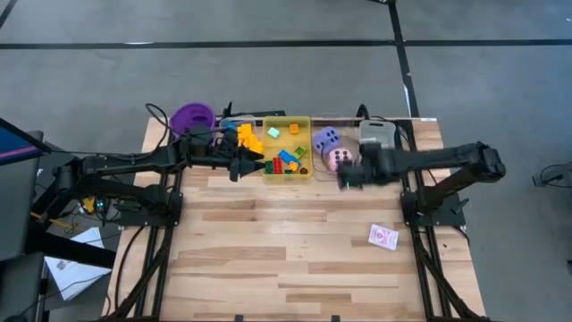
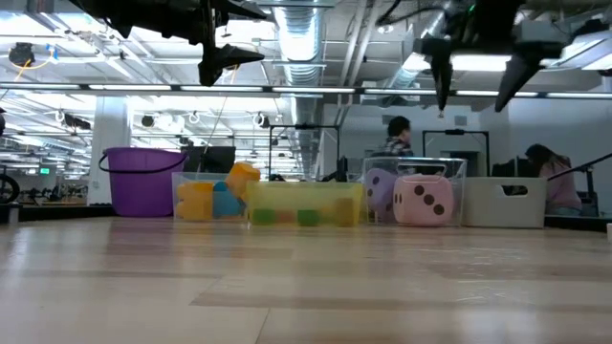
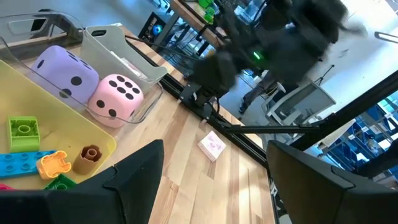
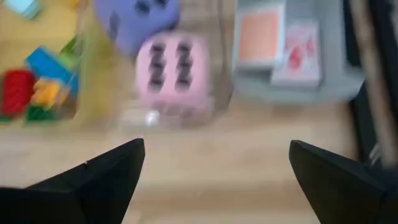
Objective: Pick & Place Toys
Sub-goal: Put the pink deck of cards into the gray bin
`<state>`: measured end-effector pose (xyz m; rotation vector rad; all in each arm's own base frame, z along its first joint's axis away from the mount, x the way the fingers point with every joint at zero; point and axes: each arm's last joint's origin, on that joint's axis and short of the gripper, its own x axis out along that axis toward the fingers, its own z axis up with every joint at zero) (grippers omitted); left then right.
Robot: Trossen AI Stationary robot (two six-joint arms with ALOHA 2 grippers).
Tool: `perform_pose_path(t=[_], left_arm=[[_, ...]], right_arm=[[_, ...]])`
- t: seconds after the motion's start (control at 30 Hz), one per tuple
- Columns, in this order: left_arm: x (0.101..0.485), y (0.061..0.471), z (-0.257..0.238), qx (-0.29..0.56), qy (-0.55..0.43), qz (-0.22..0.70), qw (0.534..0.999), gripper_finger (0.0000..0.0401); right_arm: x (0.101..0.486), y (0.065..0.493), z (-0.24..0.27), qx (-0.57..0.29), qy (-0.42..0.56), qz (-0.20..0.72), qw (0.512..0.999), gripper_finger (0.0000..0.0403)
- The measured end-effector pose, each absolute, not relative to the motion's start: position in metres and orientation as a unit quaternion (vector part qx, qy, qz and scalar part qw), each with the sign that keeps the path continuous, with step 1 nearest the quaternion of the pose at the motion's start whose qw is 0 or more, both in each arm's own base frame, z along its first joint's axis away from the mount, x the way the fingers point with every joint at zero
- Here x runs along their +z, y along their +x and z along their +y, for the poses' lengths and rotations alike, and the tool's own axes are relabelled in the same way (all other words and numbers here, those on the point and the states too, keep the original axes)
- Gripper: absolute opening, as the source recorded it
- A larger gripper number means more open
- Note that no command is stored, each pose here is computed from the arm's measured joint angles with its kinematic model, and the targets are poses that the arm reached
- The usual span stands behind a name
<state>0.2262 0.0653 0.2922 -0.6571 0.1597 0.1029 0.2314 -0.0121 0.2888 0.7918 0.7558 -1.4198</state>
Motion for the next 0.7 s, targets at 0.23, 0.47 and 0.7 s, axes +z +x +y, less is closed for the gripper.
perform_pose_path(t=[0.23,0.47,0.7], left_arm=[[0.292,0.226,0.065,0.050,-0.322,0.079,0.942,0.0278],[0.292,0.226,0.065,0.051,-0.321,0.079,0.942,0.0278],[0.292,0.227,0.064,0.049,-0.325,0.079,0.941,0.0278]], right_arm=[[0.268,0.231,0.069,-0.593,0.398,0.371,0.594,0.0392],[0.235,0.229,0.134,-0.532,0.349,0.501,0.587,0.0392],[0.224,0.220,0.165,-0.434,0.269,0.584,0.631,0.0392]])
